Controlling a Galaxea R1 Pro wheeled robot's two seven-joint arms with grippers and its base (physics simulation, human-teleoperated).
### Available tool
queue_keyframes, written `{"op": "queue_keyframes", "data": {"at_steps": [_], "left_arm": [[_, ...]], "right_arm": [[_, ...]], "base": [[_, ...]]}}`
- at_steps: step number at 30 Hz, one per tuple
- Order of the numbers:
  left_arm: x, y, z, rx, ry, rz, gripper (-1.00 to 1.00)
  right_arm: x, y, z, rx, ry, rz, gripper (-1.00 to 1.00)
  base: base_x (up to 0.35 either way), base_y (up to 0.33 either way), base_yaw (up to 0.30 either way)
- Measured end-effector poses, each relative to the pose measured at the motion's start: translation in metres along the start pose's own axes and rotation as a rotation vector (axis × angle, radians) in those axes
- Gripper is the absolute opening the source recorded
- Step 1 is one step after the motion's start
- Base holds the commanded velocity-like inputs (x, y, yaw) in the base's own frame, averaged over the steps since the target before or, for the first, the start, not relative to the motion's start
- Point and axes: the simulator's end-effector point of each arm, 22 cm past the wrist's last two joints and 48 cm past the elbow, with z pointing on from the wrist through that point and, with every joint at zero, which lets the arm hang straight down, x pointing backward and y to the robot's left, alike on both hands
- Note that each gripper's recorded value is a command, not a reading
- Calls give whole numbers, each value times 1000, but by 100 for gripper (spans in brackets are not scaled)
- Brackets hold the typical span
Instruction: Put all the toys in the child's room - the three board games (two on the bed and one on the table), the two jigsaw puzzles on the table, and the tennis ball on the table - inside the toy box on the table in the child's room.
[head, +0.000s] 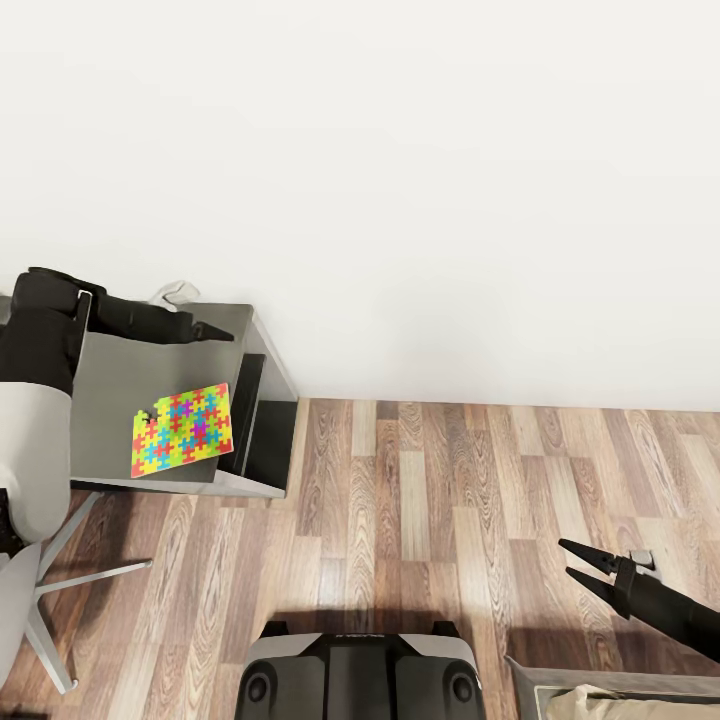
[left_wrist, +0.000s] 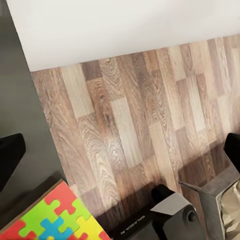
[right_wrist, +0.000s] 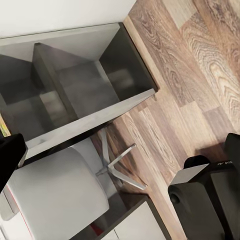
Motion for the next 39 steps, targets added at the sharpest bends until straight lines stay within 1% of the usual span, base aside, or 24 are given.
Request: {"op": "queue_keyframes", "data": {"at_steps": [5, 15, 28, 39], "left_arm": [[0, 3, -2, -5, -3, -3, 100], [0, 4, -3, -7, -2, -4, 100], [-1, 2, -3, -4, -4, -3, 100], [-7, -4, -12, -4, -17, 6, 100]], "right_arm": [[0, 0, 0, 1, 0, 1, 100], [0, 0, 0, 1, 0, 1, 100], [0, 0, 0, -1, -1, 0, 100], [-3, 7, -2, -12, -7, -12, 100]], "base": [[-22, 0, 0], [-164, 0, 0], [-19, 0, 0], [-1, 0, 0]]}}
